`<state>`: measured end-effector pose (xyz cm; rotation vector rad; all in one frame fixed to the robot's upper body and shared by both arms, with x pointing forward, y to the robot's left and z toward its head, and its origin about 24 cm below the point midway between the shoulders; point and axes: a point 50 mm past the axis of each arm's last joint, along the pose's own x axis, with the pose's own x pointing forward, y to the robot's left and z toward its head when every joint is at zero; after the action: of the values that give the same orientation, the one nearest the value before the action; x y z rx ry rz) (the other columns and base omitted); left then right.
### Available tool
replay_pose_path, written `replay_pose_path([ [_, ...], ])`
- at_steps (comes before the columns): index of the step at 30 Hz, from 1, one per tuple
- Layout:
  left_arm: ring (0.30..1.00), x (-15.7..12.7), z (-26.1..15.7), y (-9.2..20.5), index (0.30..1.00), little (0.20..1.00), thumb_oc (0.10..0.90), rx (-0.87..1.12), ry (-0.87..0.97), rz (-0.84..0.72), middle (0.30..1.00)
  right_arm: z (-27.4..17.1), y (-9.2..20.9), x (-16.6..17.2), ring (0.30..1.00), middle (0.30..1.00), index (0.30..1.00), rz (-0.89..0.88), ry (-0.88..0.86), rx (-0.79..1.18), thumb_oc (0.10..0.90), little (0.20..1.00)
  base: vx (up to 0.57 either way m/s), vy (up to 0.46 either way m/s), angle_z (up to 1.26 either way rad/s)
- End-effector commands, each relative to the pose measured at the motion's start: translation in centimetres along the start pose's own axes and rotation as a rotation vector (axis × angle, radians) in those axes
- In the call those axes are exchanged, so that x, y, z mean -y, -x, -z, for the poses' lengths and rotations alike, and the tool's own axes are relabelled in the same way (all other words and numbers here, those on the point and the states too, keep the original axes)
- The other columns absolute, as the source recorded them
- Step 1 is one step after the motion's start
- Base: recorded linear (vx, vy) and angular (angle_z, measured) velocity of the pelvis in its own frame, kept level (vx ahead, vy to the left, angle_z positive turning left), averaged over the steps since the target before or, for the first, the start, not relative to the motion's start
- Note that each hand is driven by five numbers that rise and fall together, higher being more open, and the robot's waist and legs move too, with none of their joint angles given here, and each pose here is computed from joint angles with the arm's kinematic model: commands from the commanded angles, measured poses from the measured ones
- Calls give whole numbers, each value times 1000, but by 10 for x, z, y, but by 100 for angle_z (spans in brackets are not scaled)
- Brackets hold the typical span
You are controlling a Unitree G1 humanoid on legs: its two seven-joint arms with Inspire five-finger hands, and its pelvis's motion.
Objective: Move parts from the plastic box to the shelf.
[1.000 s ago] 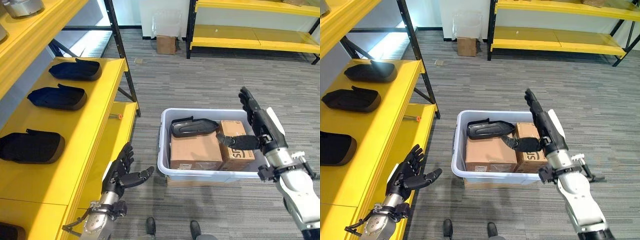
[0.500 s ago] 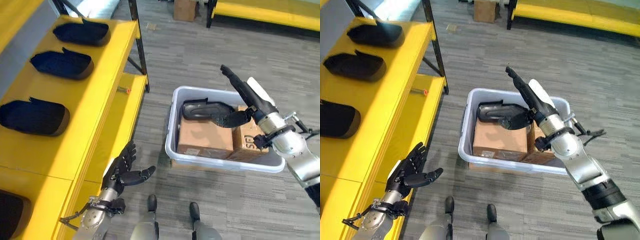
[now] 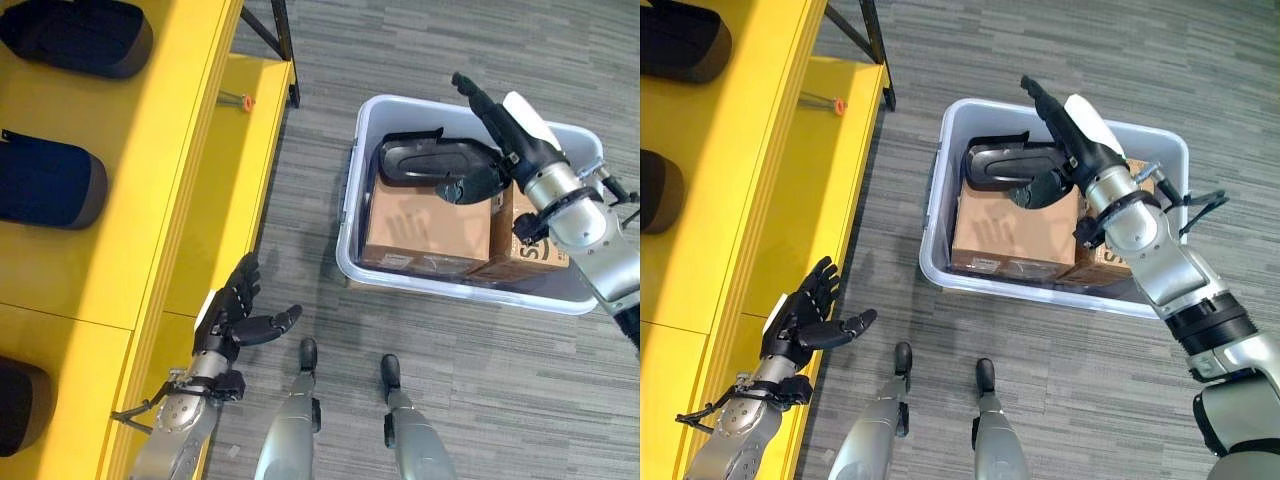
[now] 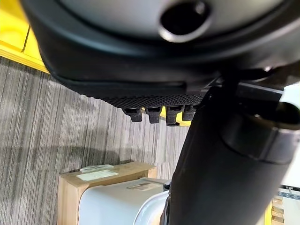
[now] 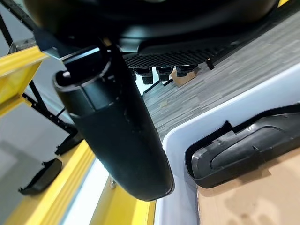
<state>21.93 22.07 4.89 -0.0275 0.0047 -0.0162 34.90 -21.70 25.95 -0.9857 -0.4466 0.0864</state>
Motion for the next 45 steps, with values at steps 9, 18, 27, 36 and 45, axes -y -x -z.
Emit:
replay_pose_path([
  [9, 1000, -8, -32, 4, 1000, 1000, 900, 188, -22, -19, 1000, -43, -27, 55, 1000, 1000, 1000, 189, 168, 151, 900, 1000, -23, -7, 3],
  [18, 1000, -10, -32, 1, 1000, 1000, 900, 196, -20, -45, 1000, -40, -30, 59, 1000, 1000, 1000, 182, 229, 124, 900, 1000, 0, 0, 0],
  [27, 1000, -11, -35, -2, 1000, 1000, 900, 220, -12, -65, 1000, -35, -32, 60, 1000, 1000, 1000, 156, 320, 92, 900, 1000, 0, 0, 0],
  [36, 1000, -9, -39, -5, 1000, 1000, 900, 246, -14, -76, 1000, -34, -32, 64, 1000, 1000, 1000, 144, 370, 81, 900, 1000, 0, 0, 0],
  [45, 1000, -8, -40, -8, 1000, 1000, 900, 259, -11, -88, 1000, -32, -32, 75, 1000, 1000, 1000, 140, 478, 50, 900, 1000, 9, -3, 0],
])
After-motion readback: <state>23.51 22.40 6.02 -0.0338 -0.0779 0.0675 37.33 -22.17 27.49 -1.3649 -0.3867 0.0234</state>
